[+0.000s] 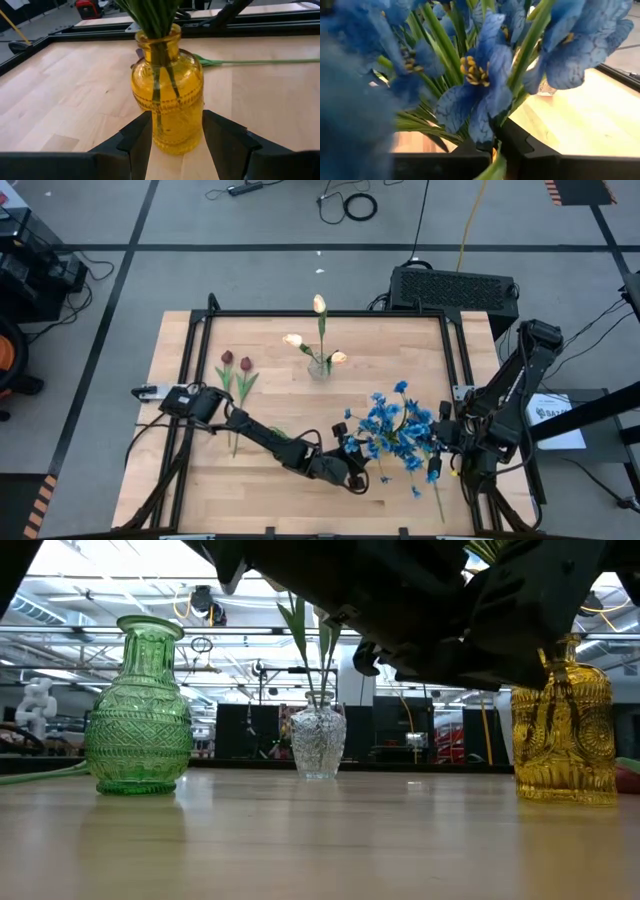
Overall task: Sort flowers into vase by color
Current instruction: Put the blue flowers into the yellow vase
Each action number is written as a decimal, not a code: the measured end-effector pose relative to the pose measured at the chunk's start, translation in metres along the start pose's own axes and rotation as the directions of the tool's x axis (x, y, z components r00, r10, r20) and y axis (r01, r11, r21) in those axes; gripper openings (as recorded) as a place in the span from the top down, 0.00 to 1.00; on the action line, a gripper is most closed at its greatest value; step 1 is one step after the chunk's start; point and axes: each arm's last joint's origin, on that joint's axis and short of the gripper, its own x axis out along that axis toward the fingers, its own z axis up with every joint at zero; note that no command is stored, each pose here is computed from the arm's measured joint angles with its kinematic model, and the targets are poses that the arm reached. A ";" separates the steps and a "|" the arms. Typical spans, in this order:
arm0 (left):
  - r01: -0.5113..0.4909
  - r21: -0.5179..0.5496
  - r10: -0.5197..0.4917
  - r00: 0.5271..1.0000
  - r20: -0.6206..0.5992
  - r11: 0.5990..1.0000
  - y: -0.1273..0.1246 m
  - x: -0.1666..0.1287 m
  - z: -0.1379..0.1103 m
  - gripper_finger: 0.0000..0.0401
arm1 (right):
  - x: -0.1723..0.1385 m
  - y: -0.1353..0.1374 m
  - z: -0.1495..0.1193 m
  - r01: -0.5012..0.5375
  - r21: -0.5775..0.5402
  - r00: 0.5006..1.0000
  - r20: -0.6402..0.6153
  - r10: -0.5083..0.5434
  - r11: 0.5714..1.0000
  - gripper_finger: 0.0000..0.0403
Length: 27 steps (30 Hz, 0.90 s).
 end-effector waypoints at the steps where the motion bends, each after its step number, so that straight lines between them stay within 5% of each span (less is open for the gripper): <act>1: -0.003 -0.001 0.003 1.000 -0.002 1.000 0.002 0.001 0.000 0.55 | 0.000 0.000 0.000 -0.001 0.001 1.000 -0.006 0.001 1.000 0.99; 17: 0.007 0.004 -0.007 1.000 -0.011 1.000 0.007 0.006 0.000 0.55 | 0.009 0.002 -0.005 0.018 -0.006 0.998 -0.060 -0.018 1.000 0.97; 27: 0.007 0.043 -0.007 1.000 -0.013 0.999 -0.001 0.000 -0.002 0.55 | 0.009 0.002 -0.003 -0.007 0.033 0.996 -0.085 0.010 0.999 0.52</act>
